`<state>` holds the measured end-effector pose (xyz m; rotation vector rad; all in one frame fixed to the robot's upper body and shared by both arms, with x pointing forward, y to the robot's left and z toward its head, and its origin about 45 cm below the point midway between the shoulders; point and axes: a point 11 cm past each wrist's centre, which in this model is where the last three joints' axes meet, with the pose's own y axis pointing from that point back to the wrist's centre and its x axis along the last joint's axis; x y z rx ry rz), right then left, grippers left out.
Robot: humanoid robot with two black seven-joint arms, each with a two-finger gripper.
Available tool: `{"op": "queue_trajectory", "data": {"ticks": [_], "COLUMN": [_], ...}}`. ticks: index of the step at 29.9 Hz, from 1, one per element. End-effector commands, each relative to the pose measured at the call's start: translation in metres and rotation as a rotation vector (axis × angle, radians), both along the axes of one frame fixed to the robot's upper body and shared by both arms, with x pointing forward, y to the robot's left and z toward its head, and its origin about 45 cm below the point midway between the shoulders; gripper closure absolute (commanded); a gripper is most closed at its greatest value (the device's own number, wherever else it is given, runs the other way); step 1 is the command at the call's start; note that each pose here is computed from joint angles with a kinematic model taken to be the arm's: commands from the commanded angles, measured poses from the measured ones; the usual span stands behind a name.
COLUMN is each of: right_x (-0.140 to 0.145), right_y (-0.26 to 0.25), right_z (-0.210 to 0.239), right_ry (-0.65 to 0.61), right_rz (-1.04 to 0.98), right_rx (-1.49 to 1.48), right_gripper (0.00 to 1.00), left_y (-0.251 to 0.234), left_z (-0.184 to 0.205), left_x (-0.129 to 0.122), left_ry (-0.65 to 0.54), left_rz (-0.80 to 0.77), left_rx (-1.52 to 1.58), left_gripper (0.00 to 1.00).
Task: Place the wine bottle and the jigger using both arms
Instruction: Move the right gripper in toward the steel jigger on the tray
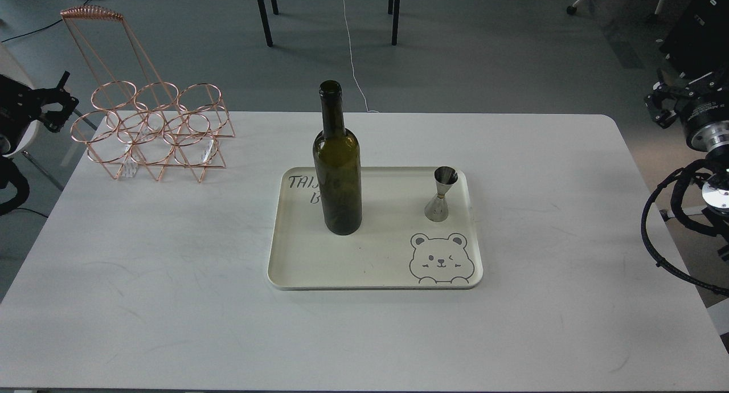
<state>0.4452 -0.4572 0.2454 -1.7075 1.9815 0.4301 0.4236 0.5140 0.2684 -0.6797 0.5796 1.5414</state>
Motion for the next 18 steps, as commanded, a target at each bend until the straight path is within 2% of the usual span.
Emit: {"op": "queue_trajectory", "data": {"ticks": [1, 7, 10, 18], "right_x": [-0.001, -0.002, -0.004, -0.019], "right_y": [0.003, 0.013, 0.031, 0.044], "right_z": [-0.005, -0.01, -0.014, 0.038], "right_ry": [0.004, 0.025, 0.056, 0.017], "right_rz": [0.004, 0.05, 0.146, 0.321], "right_rx": [0.0, -0.024, -0.127, -0.516], "right_gripper": [0.01, 0.01, 0.01, 0.01], "left_y": [0.004, 0.006, 0.01, 0.011], "left_z": [0.003, 0.005, 0.009, 0.012], "left_x": [-0.001, -0.001, -0.002, -0.002], "left_ry": [0.0, -0.008, -0.036, -0.057], "left_rz": [0.008, 0.021, 0.051, 0.053], "left_rx": [0.006, 0.003, 0.002, 0.004], "left_gripper": [0.02, 0.02, 0.02, 0.02]}}
